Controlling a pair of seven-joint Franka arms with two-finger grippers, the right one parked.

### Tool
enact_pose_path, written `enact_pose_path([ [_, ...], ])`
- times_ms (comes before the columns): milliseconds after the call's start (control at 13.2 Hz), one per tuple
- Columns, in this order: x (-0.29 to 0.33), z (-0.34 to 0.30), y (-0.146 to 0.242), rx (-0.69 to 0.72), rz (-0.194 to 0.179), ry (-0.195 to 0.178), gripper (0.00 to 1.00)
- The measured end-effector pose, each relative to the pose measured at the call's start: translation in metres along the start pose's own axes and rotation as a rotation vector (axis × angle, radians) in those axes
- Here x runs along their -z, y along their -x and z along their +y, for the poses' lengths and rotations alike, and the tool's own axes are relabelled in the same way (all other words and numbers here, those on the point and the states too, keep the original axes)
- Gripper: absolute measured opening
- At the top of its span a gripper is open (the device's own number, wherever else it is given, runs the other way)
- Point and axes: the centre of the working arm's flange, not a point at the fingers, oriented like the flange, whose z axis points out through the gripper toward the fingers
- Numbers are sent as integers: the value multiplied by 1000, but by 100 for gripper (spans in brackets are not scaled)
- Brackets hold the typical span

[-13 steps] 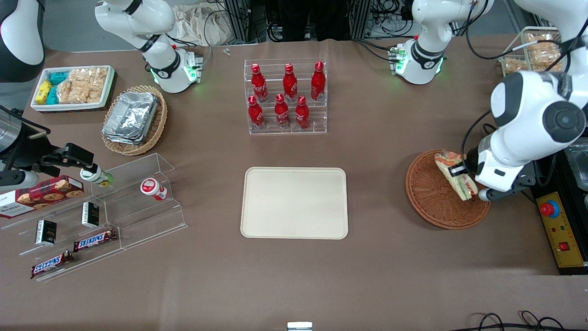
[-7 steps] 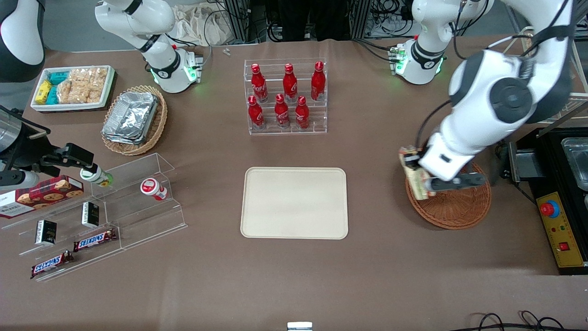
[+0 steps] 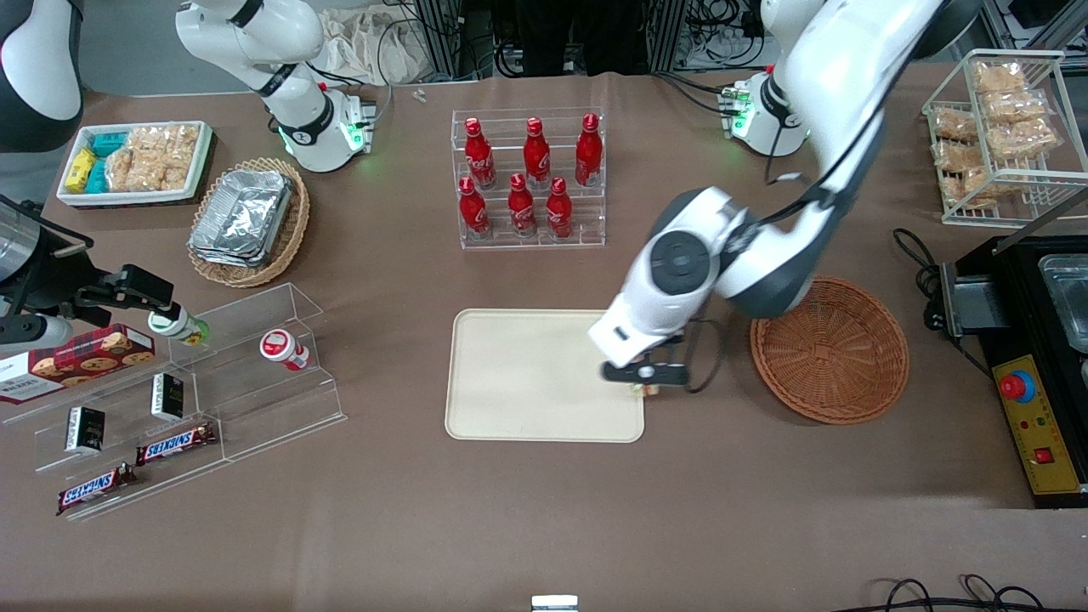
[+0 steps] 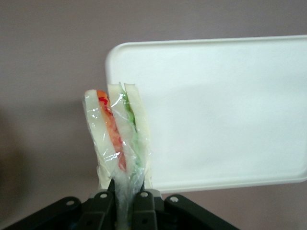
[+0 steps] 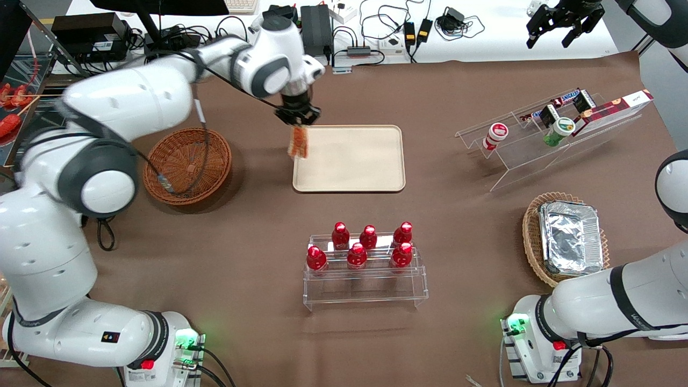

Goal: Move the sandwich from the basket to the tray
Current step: 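Lift the sandwich and carry it with the left gripper over the cream tray, then lower the sandwich onto the tray and open the left gripper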

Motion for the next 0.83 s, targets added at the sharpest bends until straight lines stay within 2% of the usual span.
enact_pose_path([
  [76, -21, 17, 1, -9, 7, 11, 14],
  [303, -53, 36, 2, -25, -6, 26, 14],
  [606, -60, 31, -1, -98, 8, -5, 14],
  [833, -66, 22, -7, -112, 9, -5, 14],
])
